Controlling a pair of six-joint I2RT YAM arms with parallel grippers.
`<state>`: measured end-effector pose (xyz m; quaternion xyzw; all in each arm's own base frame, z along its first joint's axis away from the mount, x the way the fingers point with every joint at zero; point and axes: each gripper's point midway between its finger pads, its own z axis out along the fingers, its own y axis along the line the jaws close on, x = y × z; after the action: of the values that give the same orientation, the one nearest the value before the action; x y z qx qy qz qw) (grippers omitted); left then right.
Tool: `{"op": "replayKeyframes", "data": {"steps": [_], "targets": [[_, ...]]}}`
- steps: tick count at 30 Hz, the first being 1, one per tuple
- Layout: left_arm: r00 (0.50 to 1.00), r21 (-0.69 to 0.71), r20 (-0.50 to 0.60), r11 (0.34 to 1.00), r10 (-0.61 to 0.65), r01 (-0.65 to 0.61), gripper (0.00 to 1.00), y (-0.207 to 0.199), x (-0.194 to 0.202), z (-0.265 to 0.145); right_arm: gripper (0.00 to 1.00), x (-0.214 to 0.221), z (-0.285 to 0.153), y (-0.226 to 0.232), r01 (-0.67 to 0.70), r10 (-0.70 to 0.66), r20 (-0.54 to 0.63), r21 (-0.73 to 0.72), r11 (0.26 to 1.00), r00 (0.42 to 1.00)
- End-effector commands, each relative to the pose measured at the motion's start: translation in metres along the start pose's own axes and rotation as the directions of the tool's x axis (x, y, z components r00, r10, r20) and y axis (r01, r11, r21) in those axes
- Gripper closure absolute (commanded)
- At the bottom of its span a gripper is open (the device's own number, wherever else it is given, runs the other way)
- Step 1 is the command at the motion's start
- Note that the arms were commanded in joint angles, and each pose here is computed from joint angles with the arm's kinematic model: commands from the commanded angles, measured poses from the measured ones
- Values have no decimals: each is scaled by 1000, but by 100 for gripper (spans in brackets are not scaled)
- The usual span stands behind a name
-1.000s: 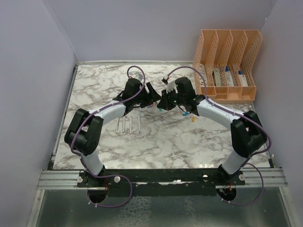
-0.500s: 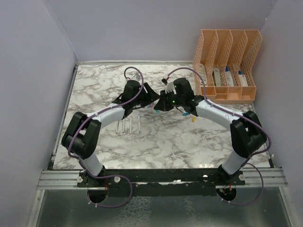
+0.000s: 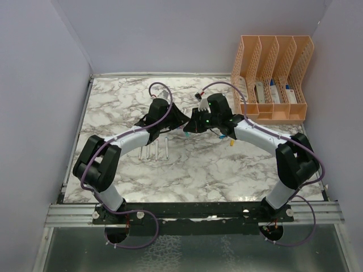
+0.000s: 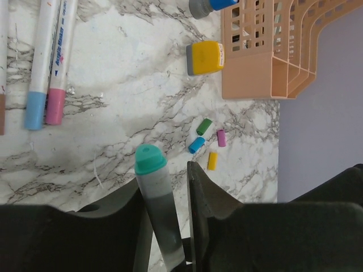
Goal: Open the pen caps
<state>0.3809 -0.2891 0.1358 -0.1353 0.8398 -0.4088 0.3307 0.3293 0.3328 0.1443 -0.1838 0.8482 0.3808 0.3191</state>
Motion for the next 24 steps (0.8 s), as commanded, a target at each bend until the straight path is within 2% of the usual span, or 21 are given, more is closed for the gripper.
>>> {"op": "replayKeyframes", "data": {"steps": [1,4,6,7,11,14,24], "targets": [[998,45,57,999,13,-16,75,-19,-12,-11,99,-20,2,9,-1,1,60,-11,1000,998],[998,46,56,999,12,-14,87,-19,-12,-11,99,-20,2,9,-1,1,60,-6,1000,998],[998,45,54,999,10,-13,100,-18,-11,-10,99,-20,3,9,5,-5,57,-9,1000,998],[998,46,54,999,9,-12,100,-19,-11,-10,98,-20,3,9,9,-8,53,-12,1000,999],[999,49,54,999,1,-4,100,-20,-12,-9,68,-15,6,9,21,-21,21,-21,1000,1000],[998,56,60,998,-8,4,100,-23,-14,-9,59,-12,9,8,25,-25,10,-26,999,1000],[998,71,70,997,-10,5,100,-32,-21,-6,59,-3,13,5,29,-29,-14,-20,999,999]]}}
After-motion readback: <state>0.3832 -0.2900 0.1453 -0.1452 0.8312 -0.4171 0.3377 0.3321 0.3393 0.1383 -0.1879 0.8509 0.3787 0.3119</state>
